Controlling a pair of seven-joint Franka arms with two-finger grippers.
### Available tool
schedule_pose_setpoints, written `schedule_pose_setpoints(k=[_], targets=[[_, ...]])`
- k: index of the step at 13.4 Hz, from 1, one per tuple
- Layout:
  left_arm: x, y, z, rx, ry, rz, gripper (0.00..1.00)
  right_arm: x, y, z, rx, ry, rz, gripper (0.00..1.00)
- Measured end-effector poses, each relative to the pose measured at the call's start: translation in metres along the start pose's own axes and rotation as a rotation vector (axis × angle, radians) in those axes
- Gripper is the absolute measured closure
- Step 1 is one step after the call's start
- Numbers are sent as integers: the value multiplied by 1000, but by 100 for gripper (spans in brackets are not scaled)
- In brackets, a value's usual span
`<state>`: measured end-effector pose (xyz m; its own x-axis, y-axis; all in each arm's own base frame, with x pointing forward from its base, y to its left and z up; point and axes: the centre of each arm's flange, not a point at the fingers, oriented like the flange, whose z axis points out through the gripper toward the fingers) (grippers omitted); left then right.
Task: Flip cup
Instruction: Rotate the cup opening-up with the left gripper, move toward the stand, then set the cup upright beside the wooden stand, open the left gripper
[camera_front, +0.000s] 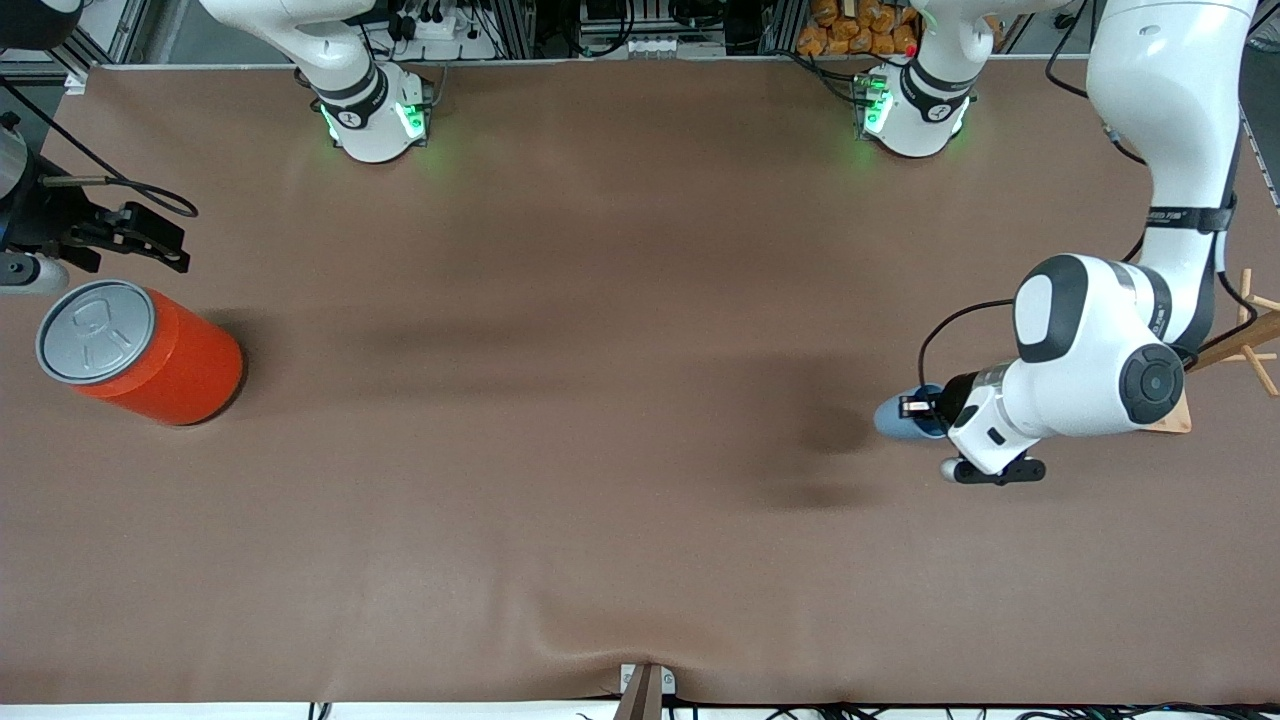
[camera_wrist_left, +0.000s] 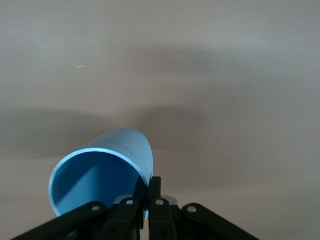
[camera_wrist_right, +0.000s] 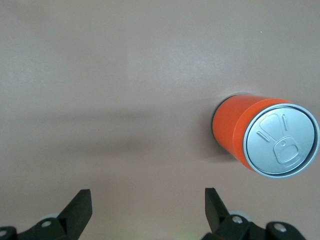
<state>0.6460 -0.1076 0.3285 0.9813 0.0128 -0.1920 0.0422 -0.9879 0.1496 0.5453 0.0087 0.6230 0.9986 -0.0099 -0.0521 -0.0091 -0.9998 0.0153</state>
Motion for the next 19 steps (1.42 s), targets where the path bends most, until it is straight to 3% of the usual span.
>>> schedule_pose_setpoints(k=[2, 5, 9, 14, 19], targets=[[-2, -31, 12, 60, -7, -15, 95, -2, 5, -3, 31, -11, 22, 0], [-6, -68, 41, 59, 23, -60, 95, -10, 21, -13, 62, -38, 64, 0], [-10, -66, 51, 59, 21, -56, 95, -12, 52, -13, 127, -43, 129, 0], [-13, -58, 29, 62, 27, -58, 48, -16, 64, -11, 143, -61, 153, 0], [-24, -49, -93, 80, 43, -60, 0, -19, 65, -9, 118, -92, 152, 0]])
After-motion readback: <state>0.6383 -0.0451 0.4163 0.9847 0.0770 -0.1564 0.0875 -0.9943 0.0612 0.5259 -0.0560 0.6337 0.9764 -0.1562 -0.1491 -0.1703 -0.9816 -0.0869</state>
